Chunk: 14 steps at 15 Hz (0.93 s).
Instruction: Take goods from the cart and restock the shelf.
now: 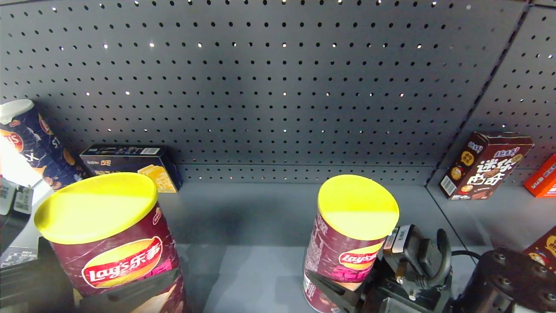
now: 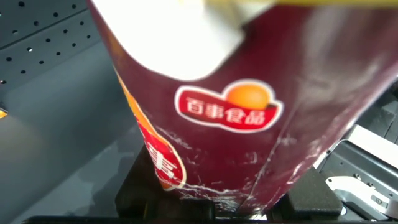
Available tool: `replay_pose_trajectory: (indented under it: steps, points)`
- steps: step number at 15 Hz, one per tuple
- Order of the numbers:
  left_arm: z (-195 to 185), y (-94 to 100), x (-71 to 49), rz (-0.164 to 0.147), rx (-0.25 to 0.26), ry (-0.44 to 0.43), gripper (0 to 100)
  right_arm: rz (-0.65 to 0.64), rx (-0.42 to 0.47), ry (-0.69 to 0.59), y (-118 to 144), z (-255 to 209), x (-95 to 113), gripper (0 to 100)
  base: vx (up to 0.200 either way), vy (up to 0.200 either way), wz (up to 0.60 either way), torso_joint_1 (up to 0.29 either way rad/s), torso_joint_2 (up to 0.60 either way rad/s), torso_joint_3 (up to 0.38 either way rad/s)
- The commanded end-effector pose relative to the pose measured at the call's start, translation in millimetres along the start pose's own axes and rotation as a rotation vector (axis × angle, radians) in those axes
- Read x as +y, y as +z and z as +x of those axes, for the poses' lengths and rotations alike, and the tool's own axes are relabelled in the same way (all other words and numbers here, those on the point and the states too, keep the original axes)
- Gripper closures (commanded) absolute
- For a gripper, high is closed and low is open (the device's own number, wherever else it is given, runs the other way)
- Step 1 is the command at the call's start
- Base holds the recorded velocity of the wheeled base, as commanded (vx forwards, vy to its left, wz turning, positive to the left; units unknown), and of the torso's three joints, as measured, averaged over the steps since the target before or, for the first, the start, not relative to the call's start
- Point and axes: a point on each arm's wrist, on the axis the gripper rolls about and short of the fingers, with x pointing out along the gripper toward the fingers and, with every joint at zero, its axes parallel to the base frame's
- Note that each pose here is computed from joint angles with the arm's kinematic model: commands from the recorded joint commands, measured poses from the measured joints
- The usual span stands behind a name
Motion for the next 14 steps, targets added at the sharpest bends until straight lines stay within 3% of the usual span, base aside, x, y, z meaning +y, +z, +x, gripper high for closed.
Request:
replay_pose_trajectory:
  steps: [1,2,3,6,11,14]
  points:
    - [-0.1,0.4,-0.1,0.001,-0.002,-0.001,100,-0.002,0.021,0.001,-4.0,-1.3,0.2,100,0.0,0.0,0.0,0.0,0.0,0.0]
    - [-0.1,0.4,-0.1,0.001,-0.002,-0.001,100,-0.002,0.021,-0.001,-4.0,-1.3,0.1,100,0.0,0.0,0.0,0.0,0.0,0.0]
    - [-0.1,0.4,-0.1,0.001,-0.002,-0.001,100,-0.001,0.018,-0.001,-3.5,-1.5,0.1,0,0.0,0.0,0.0,0.0,0.0,0.0]
    - [-1.4,0.0,-0.4,0.001,-0.005,0.0,100,-0.002,0.007,-0.003,-2.8,-7.3,0.2,0,0.0,0.0,0.0,0.0,0.0,0.0]
    - [-5.7,-3.4,-1.7,0.002,-0.008,0.0,100,0.001,-0.134,0.017,23.9,-48.0,1.8,0,0.0,0.0,0.0,0.0,0.0,0.0]
    - [-11.0,-3.9,-3.0,0.006,-0.023,0.005,100,0.002,-0.175,0.01,25.2,-88.2,-0.6,0,0.0,0.0,0.0,0.0,0.0,0.0]
